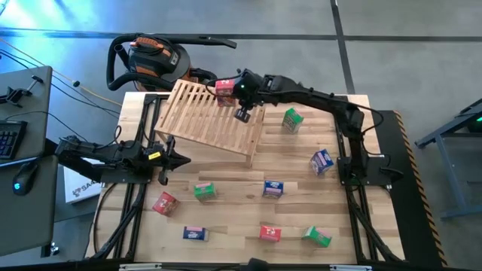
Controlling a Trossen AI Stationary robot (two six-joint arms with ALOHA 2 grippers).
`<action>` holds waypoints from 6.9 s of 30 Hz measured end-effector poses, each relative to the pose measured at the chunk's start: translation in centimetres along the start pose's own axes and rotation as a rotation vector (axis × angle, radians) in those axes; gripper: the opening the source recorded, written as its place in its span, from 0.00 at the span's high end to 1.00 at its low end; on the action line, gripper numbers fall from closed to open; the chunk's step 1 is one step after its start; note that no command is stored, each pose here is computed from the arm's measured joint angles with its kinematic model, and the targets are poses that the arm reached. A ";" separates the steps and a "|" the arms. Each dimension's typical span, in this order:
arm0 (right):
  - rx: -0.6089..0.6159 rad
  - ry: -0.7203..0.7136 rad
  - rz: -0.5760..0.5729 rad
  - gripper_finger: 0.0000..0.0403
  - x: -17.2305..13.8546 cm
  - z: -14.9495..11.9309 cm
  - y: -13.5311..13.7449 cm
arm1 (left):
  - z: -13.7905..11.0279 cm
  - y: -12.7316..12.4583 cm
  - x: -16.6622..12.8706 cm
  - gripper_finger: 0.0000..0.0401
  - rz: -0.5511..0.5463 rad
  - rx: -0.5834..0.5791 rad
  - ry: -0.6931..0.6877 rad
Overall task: Stack cereal on shelf
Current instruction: Put the top right red cereal box on the shelf, then put the top green cereal box on the shelf
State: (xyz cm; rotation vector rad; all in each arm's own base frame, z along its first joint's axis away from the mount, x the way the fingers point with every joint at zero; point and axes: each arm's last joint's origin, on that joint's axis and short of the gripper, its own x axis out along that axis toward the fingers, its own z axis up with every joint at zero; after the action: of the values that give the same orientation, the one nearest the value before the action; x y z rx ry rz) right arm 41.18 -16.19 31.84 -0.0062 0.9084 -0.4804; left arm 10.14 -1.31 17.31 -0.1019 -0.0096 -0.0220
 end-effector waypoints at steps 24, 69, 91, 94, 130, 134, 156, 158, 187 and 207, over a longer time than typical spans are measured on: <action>-0.003 -0.091 0.094 1.00 -0.2 -0.1 0.8 | 0.0 0.1 0.0 1.00 0.022 -0.001 0.003; 0.464 0.347 -0.155 0.28 -6.3 -18.7 -5.8 | -0.1 0.1 0.0 1.00 0.049 -0.018 0.007; 0.512 0.412 -0.049 0.53 -2.1 -19.2 -6.8 | -0.1 0.2 0.0 1.00 0.049 -0.016 0.011; 0.504 0.402 -0.048 0.61 -2.3 -19.1 -6.8 | -0.1 0.2 0.0 1.00 0.050 -0.016 0.011; 0.049 0.018 0.143 0.64 -10.4 -0.6 -2.2 | -0.1 0.2 0.0 1.00 0.050 0.002 0.011; 0.015 0.023 0.145 0.64 -9.0 0.6 -2.1 | -0.1 0.2 0.0 1.00 0.050 0.002 0.011; -0.025 -0.044 0.070 0.38 -6.7 2.6 -2.3 | -0.1 0.2 0.0 1.00 0.050 0.002 0.011; -0.033 -0.065 0.069 0.37 -6.9 2.8 -2.3 | -0.1 0.2 0.0 1.00 0.050 0.002 0.011; -0.013 0.100 0.117 0.97 -4.1 -2.0 0.3 | -0.1 0.1 0.0 1.00 0.049 -0.002 0.003; 0.044 -0.049 0.106 1.00 -1.9 -1.7 -0.9 | -0.1 0.1 0.0 1.00 0.049 -0.003 0.003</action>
State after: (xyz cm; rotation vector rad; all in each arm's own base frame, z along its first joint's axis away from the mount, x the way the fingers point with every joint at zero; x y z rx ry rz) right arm 38.55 -15.90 32.35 0.0695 0.8457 -0.3995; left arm 10.15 -1.17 17.24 -0.1048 -0.0038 0.0266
